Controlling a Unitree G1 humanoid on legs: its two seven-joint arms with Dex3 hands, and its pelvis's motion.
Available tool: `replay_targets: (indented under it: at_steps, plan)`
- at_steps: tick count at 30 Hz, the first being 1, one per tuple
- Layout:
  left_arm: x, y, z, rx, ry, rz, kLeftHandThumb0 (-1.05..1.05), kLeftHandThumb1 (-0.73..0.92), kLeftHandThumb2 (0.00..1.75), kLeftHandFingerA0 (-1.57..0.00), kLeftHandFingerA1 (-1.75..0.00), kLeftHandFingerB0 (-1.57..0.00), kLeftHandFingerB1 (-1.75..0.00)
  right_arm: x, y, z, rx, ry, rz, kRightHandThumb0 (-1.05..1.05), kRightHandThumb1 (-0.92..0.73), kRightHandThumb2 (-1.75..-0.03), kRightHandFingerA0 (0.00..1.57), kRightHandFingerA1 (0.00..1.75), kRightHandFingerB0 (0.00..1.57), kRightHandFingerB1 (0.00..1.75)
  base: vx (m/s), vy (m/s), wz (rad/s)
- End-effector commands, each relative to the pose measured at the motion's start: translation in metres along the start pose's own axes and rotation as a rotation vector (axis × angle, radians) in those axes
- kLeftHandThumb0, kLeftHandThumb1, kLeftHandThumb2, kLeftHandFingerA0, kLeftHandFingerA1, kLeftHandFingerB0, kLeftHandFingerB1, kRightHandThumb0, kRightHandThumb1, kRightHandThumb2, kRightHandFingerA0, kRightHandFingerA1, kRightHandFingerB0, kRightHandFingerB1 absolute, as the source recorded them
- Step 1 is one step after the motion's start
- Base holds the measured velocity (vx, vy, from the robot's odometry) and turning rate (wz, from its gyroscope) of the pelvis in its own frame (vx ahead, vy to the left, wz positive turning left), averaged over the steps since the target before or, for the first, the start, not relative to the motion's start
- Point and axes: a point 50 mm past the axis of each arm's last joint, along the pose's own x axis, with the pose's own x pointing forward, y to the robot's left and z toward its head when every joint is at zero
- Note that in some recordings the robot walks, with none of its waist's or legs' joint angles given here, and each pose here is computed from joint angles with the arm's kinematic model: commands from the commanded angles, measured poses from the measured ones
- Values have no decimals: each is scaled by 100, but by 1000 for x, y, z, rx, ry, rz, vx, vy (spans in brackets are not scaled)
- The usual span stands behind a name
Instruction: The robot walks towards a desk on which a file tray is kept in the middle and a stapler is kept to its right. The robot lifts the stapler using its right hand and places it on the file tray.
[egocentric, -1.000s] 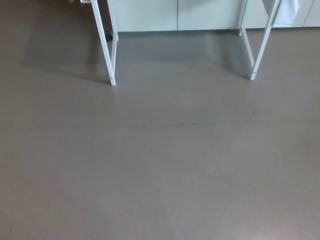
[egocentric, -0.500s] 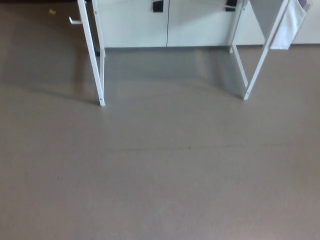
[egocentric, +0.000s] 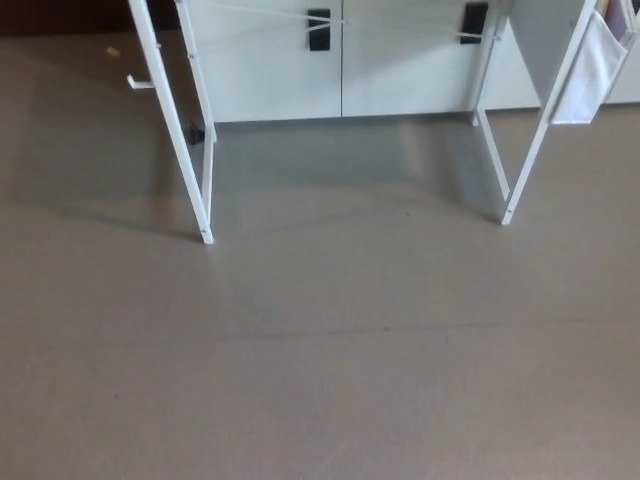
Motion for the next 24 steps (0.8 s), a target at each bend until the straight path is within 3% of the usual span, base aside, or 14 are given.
replay_targets:
  at_steps: [1,3,4,5,10,11,12,15,17,19,20,21,22,24]
  plan:
    - [0,3,1,9,7,14,-46,81,63,-19,-38,-31,-40,-1,-3,3,1,-13,-10,-22,-41,-93,22,62,22,60,116,-71,-11]
    - [0,3,0,7,8,17,-54,69,82,-18,-47,-27,-47,-1,-3,3,1,-13,-10,-22,-41,-93,22,62,22,60,118,-63,-5]
    - [1,2,-1,5,9,22,-54,69,82,-18,-47,-27,-47,-1,-3,3,1,-13,-10,-22,-41,-93,22,62,22,60,91,38,-1]
    - [2,2,-1,6,11,18,-49,81,62,-19,-40,-32,-41,-1,-3,3,1,-13,-10,-22,-41,-93,22,62,22,60,156,104,-10]
    - [1,2,1,-7,3,11,-46,81,63,-18,-38,-30,-39,-1,-5,1,4,-10,-14,-22,-41,-93,22,62,22,60,250,146,13]
    - [0,2,1,2,1,4,-52,71,82,-14,-45,-23,-45,-1,-5,1,4,-10,-14,-22,-41,-93,22,62,22,60,111,39,8]
    - [-1,2,2,-6,1,8,-44,82,64,-17,-37,-29,-39,-1,-5,1,4,-10,-14,-22,-41,-93,22,62,22,60,110,9,7]
    - [-1,2,2,-6,1,8,-45,82,64,-17,-37,-29,-38,-1,-5,1,4,-10,-14,-22,-41,-93,22,62,22,60,80,-69,9]
    - [2,3,0,-1,12,3,-56,67,85,-15,-48,-25,-48,-1,-4,2,4,-13,-13,-22,-41,-93,22,62,22,60,78,-110,4]
    - [2,3,1,-10,14,4,-55,68,85,-14,-47,-24,-47,-1,-4,2,4,-14,-13,-22,-41,-93,22,62,22,60,64,-178,4]
    - [3,3,0,-10,12,4,-49,81,63,-18,-41,-31,-41,-1,-4,3,4,-15,-13,-22,-41,-93,22,62,22,60,50,-182,10]
    - [3,2,1,-6,5,3,-53,70,81,-16,-47,-24,-47,-1,-4,4,3,-16,-13,-22,-41,-93,22,62,22,60,11,-236,5]
    - [3,2,1,2,1,5,-49,81,62,-19,-41,-32,-42,-1,-4,4,3,-16,-13,-22,-41,-93,22,62,22,60,98,-324,-57]
    - [3,3,0,19,9,13,-50,80,62,-20,-41,-33,-41,-1,-4,4,3,-16,-13,-22,-41,-93,22,62,22,60,135,119,23]
